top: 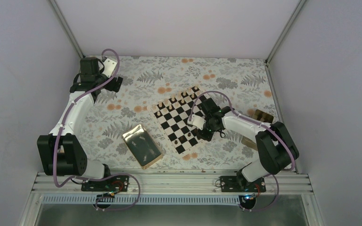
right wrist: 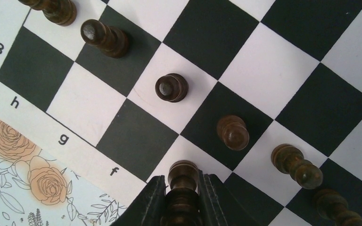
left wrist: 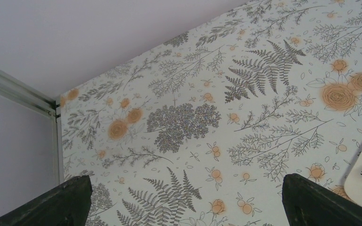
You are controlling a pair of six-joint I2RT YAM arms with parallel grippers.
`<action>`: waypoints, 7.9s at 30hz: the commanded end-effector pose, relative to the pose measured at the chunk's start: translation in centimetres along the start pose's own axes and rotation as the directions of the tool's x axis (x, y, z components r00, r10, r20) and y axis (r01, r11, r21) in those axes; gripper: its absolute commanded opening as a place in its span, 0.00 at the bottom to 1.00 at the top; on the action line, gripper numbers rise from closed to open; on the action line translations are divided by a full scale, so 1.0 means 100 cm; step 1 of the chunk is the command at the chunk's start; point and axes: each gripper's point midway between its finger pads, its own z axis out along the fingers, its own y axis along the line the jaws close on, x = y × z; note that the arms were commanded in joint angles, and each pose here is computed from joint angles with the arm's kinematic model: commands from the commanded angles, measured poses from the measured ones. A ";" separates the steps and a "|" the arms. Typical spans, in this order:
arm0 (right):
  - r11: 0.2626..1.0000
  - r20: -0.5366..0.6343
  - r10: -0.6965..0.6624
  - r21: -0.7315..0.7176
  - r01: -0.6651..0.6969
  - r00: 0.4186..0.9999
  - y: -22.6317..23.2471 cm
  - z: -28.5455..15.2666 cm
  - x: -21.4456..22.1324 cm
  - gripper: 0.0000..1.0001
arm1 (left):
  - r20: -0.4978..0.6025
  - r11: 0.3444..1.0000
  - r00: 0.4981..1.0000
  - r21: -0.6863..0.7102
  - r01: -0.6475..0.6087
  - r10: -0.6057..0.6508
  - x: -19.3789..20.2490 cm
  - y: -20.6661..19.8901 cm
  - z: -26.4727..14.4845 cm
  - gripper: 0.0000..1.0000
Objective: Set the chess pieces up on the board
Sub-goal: Place the chess piece on the chessboard, then pick up the chess piece from the storage box, then place the chess piece on the chessboard, then pick up the chess piece from the storage box.
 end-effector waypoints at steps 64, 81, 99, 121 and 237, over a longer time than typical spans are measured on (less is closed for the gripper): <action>0.675 0.047 0.682 0.345 -0.653 0.730 -0.159 -0.117 0.231 0.48 | 0.064 0.994 0.994 0.050 -0.092 0.089 -0.006 -0.008 0.022 1.00; 0.680 0.052 0.684 0.315 -0.662 0.728 -0.166 -0.100 0.233 0.43 | 0.053 0.995 0.995 0.050 -0.089 0.086 -0.004 -0.009 0.019 1.00; 0.679 0.092 0.662 0.348 -0.647 0.744 -0.168 -0.139 0.217 0.15 | 0.057 0.995 0.995 0.067 -0.080 0.076 -0.009 -0.009 0.019 1.00; 0.938 0.006 0.312 0.156 -0.309 0.950 -0.066 -0.114 0.032 0.14 | 0.063 0.998 0.998 0.049 -0.026 0.023 -0.019 -0.003 0.011 1.00; 0.648 0.164 0.637 0.416 -0.639 0.753 -0.185 -0.173 0.205 0.44 | 0.027 0.996 0.996 -0.029 -0.086 0.086 -0.001 0.000 0.028 1.00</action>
